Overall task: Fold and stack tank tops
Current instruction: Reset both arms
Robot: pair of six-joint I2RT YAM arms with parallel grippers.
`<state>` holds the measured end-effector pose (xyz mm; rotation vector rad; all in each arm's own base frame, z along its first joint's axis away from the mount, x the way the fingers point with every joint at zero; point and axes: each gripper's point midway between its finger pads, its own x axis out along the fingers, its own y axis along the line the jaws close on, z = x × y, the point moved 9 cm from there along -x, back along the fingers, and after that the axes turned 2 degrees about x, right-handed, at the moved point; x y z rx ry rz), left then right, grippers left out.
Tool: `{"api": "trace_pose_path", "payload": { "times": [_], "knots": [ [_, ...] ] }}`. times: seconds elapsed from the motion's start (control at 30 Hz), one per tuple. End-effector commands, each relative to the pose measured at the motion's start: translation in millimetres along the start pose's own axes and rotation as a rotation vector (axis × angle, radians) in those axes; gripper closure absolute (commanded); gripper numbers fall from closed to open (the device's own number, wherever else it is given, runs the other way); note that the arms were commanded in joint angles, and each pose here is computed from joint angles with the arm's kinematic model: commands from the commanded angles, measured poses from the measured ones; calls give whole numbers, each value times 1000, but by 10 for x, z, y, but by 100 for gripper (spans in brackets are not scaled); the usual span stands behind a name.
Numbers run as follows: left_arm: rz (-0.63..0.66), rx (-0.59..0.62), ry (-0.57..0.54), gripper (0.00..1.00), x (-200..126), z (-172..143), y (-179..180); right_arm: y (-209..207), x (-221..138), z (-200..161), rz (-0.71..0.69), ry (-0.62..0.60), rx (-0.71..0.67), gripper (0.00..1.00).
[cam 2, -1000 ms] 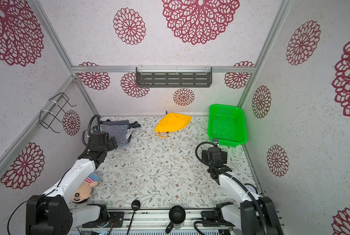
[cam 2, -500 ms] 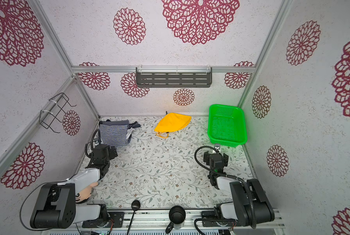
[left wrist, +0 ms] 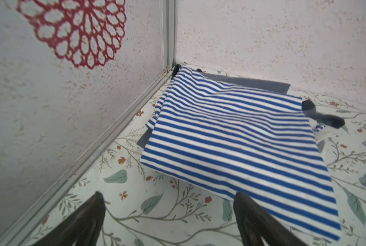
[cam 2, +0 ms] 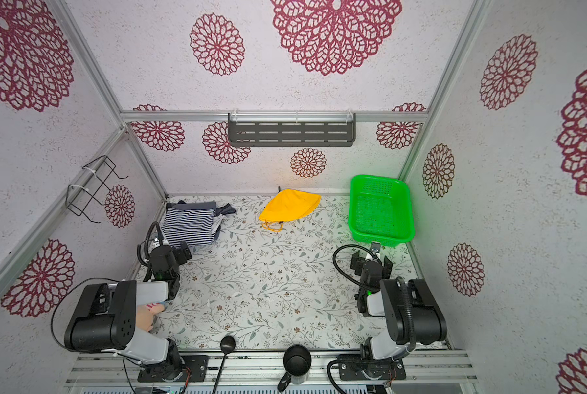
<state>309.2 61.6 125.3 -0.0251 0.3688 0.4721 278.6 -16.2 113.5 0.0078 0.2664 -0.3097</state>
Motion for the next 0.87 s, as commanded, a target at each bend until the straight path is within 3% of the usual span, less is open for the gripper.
{"api": "trace_pose_path", "payload": {
  "times": [0.0, 0.83],
  "knots": [
    [-25, -25, -118, 3, -17, 190, -30, 3, 9, 186, 15, -100, 63, 1],
    [-22, -23, -133, 3, -29, 186, -30, 25, 13, 187, 0, -91, 50, 1]
  ]
}}
